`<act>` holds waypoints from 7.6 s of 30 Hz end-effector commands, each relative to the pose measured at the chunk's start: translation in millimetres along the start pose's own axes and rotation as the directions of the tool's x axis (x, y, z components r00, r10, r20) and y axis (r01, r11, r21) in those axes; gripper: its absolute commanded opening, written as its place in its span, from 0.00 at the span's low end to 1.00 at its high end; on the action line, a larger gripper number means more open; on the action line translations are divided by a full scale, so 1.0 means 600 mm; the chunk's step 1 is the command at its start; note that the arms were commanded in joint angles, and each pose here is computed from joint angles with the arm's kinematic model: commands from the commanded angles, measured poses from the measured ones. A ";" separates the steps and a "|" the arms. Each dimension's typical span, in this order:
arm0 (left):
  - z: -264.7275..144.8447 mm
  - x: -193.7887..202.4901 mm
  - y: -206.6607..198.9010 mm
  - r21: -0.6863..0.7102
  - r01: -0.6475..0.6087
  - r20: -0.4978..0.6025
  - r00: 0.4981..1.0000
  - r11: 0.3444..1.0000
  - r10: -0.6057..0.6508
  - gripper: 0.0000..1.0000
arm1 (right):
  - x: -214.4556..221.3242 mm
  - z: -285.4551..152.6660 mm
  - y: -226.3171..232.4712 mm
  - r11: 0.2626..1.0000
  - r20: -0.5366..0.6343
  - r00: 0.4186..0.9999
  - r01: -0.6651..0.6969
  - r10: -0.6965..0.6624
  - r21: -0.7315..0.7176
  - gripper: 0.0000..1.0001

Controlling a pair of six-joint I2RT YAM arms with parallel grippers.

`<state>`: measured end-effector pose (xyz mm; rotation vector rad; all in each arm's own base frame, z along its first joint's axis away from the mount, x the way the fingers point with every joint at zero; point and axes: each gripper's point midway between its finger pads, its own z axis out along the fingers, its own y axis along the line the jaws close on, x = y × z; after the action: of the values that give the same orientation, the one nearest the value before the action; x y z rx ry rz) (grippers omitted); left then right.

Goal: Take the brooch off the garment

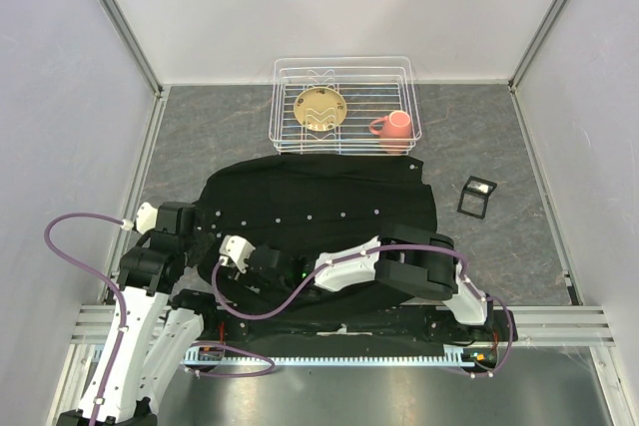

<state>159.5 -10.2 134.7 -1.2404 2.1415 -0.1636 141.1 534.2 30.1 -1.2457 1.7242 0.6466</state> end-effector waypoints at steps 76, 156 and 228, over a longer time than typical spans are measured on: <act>0.096 0.058 0.009 -0.105 0.027 -0.108 0.993 0.994 -0.039 0.27 | -0.023 -0.004 -0.053 0.856 0.119 0.848 -0.506 0.516 -0.106 0.37; 0.079 0.036 -0.012 -0.057 0.038 -0.070 0.997 0.998 -0.042 0.63 | -0.024 -0.020 -0.051 0.836 -0.018 0.838 -0.545 0.545 -0.061 0.48; 0.159 0.111 0.053 -0.209 0.001 -0.186 0.982 0.978 -0.040 0.17 | -0.031 0.001 -0.052 0.665 0.011 0.672 -0.729 0.740 -0.163 0.45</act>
<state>162.8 -27.2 15.6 -1.4016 2.3858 -0.0531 173.8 535.1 39.5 -0.5506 2.1316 1.2434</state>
